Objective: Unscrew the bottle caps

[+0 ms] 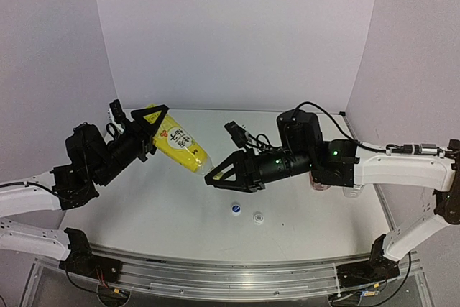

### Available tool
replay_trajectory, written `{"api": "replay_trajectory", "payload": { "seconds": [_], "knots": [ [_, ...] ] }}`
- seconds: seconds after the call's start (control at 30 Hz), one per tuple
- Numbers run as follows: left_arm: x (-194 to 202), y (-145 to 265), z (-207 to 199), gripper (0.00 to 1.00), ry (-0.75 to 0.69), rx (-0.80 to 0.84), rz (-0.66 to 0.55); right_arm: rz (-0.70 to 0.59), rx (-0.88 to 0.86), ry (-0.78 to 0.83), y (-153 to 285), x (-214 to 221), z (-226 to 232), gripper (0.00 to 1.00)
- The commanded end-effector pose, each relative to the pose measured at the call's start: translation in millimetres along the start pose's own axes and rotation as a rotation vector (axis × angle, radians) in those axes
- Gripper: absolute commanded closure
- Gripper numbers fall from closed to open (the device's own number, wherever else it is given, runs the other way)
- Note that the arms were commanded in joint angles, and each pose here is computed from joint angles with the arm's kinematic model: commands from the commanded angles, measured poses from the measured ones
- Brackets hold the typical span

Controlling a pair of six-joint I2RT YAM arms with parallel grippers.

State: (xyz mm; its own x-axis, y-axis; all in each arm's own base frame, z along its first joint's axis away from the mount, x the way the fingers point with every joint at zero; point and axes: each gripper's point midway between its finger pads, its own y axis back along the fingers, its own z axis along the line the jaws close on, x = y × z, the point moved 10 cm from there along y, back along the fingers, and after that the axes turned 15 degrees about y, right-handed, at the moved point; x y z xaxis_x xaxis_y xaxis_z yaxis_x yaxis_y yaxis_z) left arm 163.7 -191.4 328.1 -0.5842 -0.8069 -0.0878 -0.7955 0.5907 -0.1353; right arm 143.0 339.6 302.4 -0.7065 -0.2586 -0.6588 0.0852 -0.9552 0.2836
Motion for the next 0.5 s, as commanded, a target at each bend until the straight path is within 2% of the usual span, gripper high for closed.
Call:
{"api": "replay_trajectory", "payload": {
  "seconds": [0.0, 0.37, 0.47],
  "knots": [
    [-1.3, 1.6, -7.8, 1.00, 0.020, 0.050, -0.001, -0.054, -0.031, 0.010, -0.3, -8.0, 5.6, 0.44],
    [-5.4, 3.6, -0.4, 1.00, 0.082, -0.025, -0.055, -0.068, -0.068, 0.024, 1.6, -10.0, 9.9, 0.68],
    [-8.1, 2.5, 4.7, 1.00, 0.127, -0.107, -0.104, -0.066, -0.070, 0.047, 1.5, -10.0, 10.2, 0.82]
  ]
}}
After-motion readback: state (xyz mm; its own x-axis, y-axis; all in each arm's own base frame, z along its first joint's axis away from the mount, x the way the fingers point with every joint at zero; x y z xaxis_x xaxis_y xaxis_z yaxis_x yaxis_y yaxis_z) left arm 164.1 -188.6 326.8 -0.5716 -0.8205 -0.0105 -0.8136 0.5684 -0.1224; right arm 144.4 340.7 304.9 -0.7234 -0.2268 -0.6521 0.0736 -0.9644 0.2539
